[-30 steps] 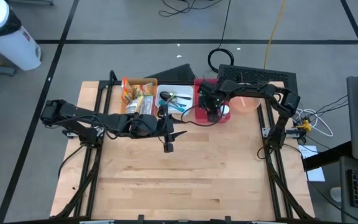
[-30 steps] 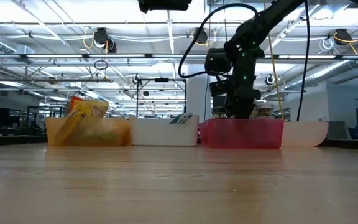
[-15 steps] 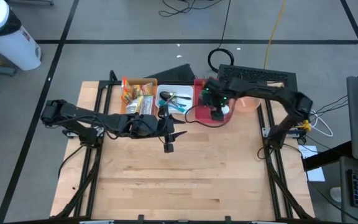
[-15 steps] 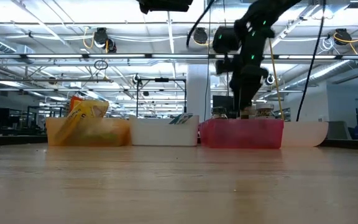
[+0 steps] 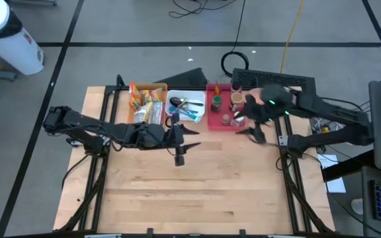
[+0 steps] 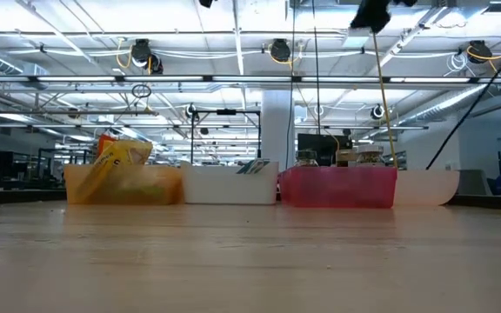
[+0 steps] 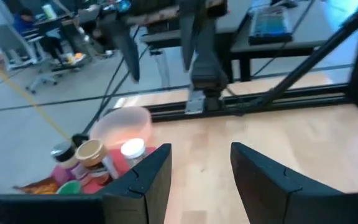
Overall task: Pick & Place Food Item
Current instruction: Return to Home Position
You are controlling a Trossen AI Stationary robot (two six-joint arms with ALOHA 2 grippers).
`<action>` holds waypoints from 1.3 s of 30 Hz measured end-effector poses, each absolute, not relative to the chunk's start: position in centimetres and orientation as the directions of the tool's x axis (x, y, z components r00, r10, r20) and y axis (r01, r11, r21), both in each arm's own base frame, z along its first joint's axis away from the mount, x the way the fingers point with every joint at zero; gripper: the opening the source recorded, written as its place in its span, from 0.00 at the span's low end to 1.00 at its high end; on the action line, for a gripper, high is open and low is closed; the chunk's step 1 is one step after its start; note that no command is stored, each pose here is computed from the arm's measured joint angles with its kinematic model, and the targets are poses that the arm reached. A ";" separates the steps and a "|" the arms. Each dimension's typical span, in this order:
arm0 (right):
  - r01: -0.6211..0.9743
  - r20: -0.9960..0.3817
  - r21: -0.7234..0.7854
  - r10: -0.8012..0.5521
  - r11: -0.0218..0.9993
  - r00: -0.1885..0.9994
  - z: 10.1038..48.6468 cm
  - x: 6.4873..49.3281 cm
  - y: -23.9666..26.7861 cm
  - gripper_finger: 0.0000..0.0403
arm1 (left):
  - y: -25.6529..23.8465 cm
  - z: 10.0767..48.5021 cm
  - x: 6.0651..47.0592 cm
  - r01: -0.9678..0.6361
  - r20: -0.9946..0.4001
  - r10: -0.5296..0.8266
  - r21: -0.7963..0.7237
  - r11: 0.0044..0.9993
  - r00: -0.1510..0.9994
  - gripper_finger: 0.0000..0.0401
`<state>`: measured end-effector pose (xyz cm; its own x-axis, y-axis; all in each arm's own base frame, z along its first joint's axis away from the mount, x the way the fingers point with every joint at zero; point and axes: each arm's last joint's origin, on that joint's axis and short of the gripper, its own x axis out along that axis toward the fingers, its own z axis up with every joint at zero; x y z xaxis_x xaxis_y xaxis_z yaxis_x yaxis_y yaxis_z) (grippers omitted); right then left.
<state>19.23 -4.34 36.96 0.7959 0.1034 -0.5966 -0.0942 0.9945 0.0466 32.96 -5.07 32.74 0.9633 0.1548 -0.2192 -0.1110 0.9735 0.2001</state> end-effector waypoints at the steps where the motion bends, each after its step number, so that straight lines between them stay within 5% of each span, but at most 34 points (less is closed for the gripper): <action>1: -0.119 -0.558 0.039 0.121 0.992 0.821 37.1 18.6 -3.6 0.70 | -5.3 32.8 32.9 -0.099 -0.217 0.143 0.198 0.975 0.966 0.43; 9: -0.134 -0.275 -0.070 0.110 0.988 0.955 33.8 14.4 -0.1 0.70 | -6.7 33.8 31.5 -0.089 -0.213 0.124 0.165 0.982 0.969 0.43; 21: -0.135 -0.133 -0.064 0.126 0.989 0.983 29.7 9.4 0.3 0.70 | -6.3 36.8 24.4 -0.188 -0.147 0.203 0.114 0.976 0.968 0.43; 29: -0.130 -0.047 -0.067 0.127 0.989 0.991 29.9 6.4 0.4 0.70 | -5.2 32.2 18.7 -0.179 0.024 0.178 0.057 0.982 0.984 0.43; 39: -0.133 -0.112 -0.052 0.127 0.990 0.986 28.1 4.7 0.4 0.70 | -3.6 24.4 14.0 -0.156 0.226 0.152 0.001 0.988 0.962 0.43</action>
